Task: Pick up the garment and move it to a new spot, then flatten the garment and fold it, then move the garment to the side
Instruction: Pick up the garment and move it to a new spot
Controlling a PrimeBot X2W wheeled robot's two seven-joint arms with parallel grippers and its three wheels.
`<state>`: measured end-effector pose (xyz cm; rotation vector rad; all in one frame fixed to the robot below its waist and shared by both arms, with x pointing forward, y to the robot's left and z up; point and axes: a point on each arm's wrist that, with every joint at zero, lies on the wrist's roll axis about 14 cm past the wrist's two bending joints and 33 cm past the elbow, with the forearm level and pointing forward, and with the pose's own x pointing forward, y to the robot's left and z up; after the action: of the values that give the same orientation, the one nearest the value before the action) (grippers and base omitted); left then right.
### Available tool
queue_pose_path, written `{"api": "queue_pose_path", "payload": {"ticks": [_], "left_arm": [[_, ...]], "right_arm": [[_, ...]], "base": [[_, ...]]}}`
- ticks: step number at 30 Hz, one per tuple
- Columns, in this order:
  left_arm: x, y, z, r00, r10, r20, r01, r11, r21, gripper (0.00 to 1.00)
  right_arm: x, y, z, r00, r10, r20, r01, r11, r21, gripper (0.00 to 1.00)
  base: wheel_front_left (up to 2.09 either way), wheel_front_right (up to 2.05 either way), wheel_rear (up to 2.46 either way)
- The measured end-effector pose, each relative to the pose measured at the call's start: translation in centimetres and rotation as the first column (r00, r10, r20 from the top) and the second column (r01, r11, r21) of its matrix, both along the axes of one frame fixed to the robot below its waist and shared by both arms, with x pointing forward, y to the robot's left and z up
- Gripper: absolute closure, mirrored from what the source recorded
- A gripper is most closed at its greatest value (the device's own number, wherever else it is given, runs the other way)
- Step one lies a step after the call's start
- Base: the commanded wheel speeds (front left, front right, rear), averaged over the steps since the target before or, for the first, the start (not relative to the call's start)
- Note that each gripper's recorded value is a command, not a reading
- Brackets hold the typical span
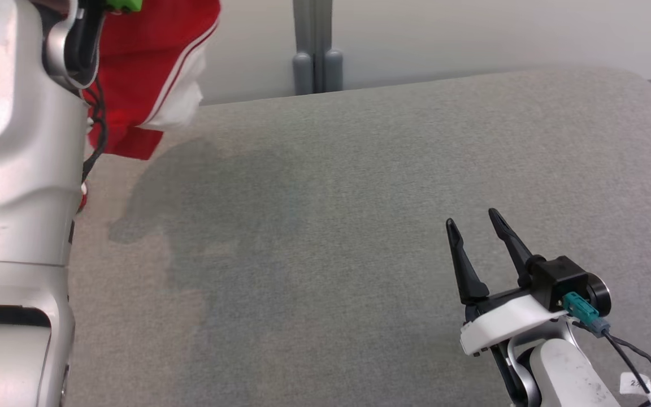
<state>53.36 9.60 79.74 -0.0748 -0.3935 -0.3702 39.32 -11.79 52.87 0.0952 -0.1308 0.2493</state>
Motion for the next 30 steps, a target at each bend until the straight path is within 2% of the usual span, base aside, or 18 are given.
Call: {"api": "queue_pose_path", "payload": {"ticks": [5, 11, 15, 20, 21, 22, 25, 30], "left_arm": [[-0.3, -6.6, -0.8, 0.988, -0.157, 0.003, 0.157, 0.987, -0.026, 1.00], [-0.1, -13.1, -8.6, 0.945, -0.285, -0.162, 0.282, 0.959, -0.041, 1.00], [-0.5, -15.9, -15.9, 0.892, -0.319, -0.321, 0.327, 0.944, -0.028, 1.00], [-2.7, -16.8, -27.0, 0.784, -0.295, -0.546, 0.357, 0.934, 0.009, 1.00], [-3.2, -16.7, -28.4, 0.771, -0.287, -0.568, 0.357, 0.934, 0.013, 0.85], [-3.7, -16.5, -29.5, 0.765, -0.282, -0.580, 0.354, 0.935, 0.013, 0.00], [-4.9, -15.7, -31.4, 0.758, -0.275, -0.592, 0.332, 0.943, -0.012, 0.00], [-6.0, -14.7, -29.2, 0.832, -0.312, -0.458, 0.312, 0.947, -0.078, 0.00]], "right_arm": [[-0.8, -3.8, 0.3, 0.994, -0.108, 0.007, 0.108, 0.994, 0.005, 0.00], [-2.0, -7.8, -0.1, 0.974, -0.226, -0.005, 0.226, 0.974, 0.000, 0.00], [-2.6, -9.6, -0.5, 0.960, -0.279, -0.020, 0.279, 0.960, 0.007, 0.00], [-2.6, -10.2, -1.3, 0.953, -0.298, -0.045, 0.299, 0.954, 0.009, 0.00], [-2.6, -10.1, -1.4, 0.954, -0.296, -0.048, 0.297, 0.955, 0.009, 0.00], [-2.5, -10.0, -1.4, 0.955, -0.293, -0.050, 0.293, 0.956, 0.009, 0.00], [-2.3, -9.7, -1.4, 0.957, -0.285, -0.049, 0.285, 0.958, 0.011, 0.00], [-1.9, -8.6, -1.0, 0.968, -0.250, -0.035, 0.251, 0.968, 0.010, 0.00]], "base": [[0.00, 0.00, 0.00], [0.00, 0.00, 0.00], [0.00, 0.00, 0.00], [0.00, 0.00, 0.00], [0.00, 0.00, 0.00], [0.00, 0.00, 0.00], [0.00, 0.00, 0.00], [0.00, 0.00, 0.00]]}}
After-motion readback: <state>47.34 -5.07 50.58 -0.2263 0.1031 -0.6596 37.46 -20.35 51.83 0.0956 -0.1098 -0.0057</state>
